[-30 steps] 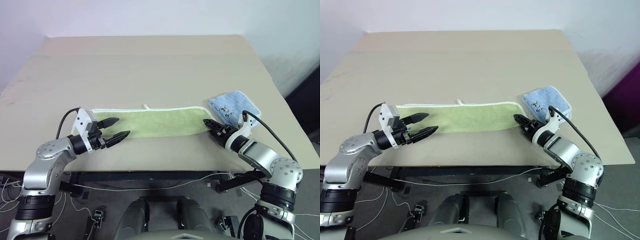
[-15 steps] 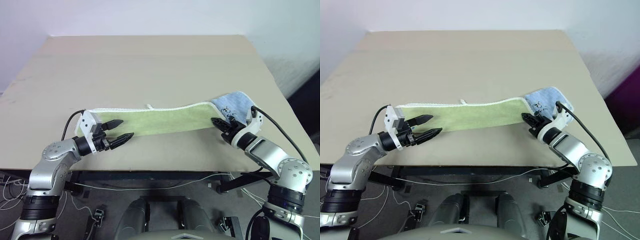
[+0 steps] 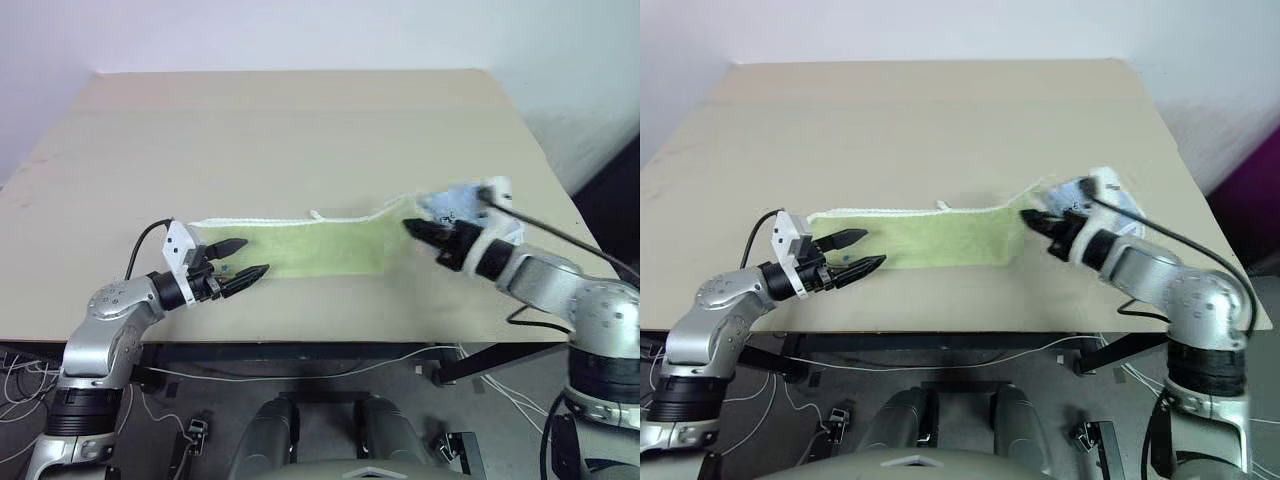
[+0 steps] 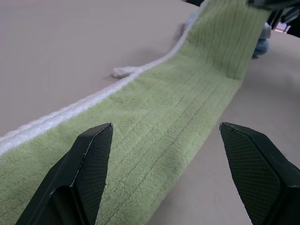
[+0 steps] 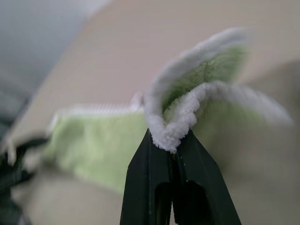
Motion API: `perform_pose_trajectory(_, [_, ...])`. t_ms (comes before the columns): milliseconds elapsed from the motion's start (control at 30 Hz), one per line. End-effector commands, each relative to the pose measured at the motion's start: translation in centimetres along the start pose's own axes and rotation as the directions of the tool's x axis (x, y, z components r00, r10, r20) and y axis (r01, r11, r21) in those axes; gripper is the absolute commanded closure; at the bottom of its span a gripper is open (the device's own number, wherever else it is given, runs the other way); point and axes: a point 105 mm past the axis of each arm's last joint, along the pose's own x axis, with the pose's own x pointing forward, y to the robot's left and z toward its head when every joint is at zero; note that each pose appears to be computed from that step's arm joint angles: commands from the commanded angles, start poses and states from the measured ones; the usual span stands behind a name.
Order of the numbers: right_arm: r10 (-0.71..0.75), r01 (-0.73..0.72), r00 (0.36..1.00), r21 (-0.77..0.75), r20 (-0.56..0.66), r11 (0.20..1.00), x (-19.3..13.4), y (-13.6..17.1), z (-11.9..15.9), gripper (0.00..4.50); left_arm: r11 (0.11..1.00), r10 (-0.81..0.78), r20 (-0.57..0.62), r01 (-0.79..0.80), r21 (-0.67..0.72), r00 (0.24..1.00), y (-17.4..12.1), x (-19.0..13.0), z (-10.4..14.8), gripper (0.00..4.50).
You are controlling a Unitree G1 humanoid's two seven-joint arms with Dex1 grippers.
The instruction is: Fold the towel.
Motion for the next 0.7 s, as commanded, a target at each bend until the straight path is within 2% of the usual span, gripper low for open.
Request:
perform_pose_trajectory(33, [0.049,-0.054,0.998,-0.122,-0.048,0.991,1.8,1.5,0.1,4.48,1.0,-0.008,0.026,0.007,0.028,1.0,-0.2,0.4,0.7,0.7])
perform_pose_trajectory(333, [0.159,-0.194,0.971,-0.203,-0.179,0.96,6.6,4.3,-2.2,4.48,1.0,0.005,0.041,-0.006,0.024,0.999,-0.5,0.5,0.7,0.7])
perform_pose_trajectory(700, [0.17,-0.216,0.965,-0.234,-0.2,0.948,9.1,4.5,-3.0,4.48,1.0,0.024,0.041,-0.025,0.015,0.999,-1.0,0.2,0.4,0.7])
